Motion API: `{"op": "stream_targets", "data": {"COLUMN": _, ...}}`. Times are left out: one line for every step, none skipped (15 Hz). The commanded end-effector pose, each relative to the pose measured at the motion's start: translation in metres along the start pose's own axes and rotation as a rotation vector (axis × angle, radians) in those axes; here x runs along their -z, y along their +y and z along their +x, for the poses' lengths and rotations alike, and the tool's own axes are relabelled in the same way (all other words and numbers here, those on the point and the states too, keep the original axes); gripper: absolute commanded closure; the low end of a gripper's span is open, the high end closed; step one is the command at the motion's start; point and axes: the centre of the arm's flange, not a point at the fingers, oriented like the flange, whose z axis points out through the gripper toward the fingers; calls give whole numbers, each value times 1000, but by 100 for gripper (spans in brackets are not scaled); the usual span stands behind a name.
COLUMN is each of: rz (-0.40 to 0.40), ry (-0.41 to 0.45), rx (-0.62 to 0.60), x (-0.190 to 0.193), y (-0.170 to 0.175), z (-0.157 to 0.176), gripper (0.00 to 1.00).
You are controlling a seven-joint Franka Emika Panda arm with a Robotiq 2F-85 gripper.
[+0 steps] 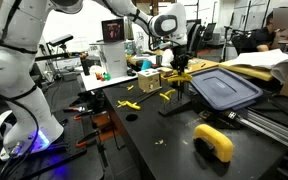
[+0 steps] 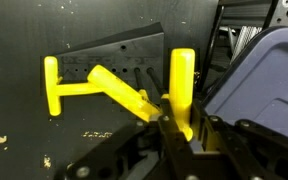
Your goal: Remove the yellow object in the front part of the black platform and put it on the table
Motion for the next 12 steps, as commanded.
{"op": "stream_targets", "data": {"rz": 21, "ry": 18, "rx": 67, "x": 31, "y": 16, "z": -8, "gripper": 94}}
{"op": "stream_targets", "data": {"rz": 17, "ry": 23, "rx": 89, "x": 37, "y": 19, "z": -11, "gripper": 94}}
{"op": "stream_targets", "data": {"rz": 10, "ry": 39, "rx": 117, "x": 45, "y": 24, "z": -15, "gripper": 94}}
{"op": "stream_targets", "data": {"rz": 5, "ry": 50, "rx": 142, "x": 52, "y": 27, "z": -19, "gripper": 94}}
{"op": "stream_targets", "data": {"rz": -6, "ry": 58, "rx": 167, "x": 60, "y": 31, "z": -22, "gripper": 94}}
{"op": "stream_targets", "data": {"rz": -15, "ry": 64, "rx": 191, "x": 66, "y": 34, "z": -26, "gripper": 94}}
{"op": "stream_targets", "data": {"rz": -23, "ry": 66, "rx": 213, "x": 73, "y": 38, "z": -29, "gripper": 94}}
{"op": "stream_targets", "data": {"rz": -29, "ry": 70, "rx": 232, "x": 79, "y": 42, "z": -32, "gripper": 94}}
{"op": "stream_targets", "data": {"rz": -31, "ry": 74, "rx": 255, "x": 85, "y": 46, "z": -36, "gripper": 94}}
{"op": "stream_targets", "data": {"rz": -28, "ry": 75, "rx": 277, "x": 93, "y": 50, "z": -39, "gripper": 94}}
{"op": "stream_targets", "data": {"rz": -26, "ry": 79, "rx": 301, "x": 100, "y": 53, "z": -41, "gripper": 94}}
{"op": "stream_targets", "data": {"rz": -20, "ry": 73, "rx": 326, "x": 107, "y": 56, "z": -44, "gripper": 94}}
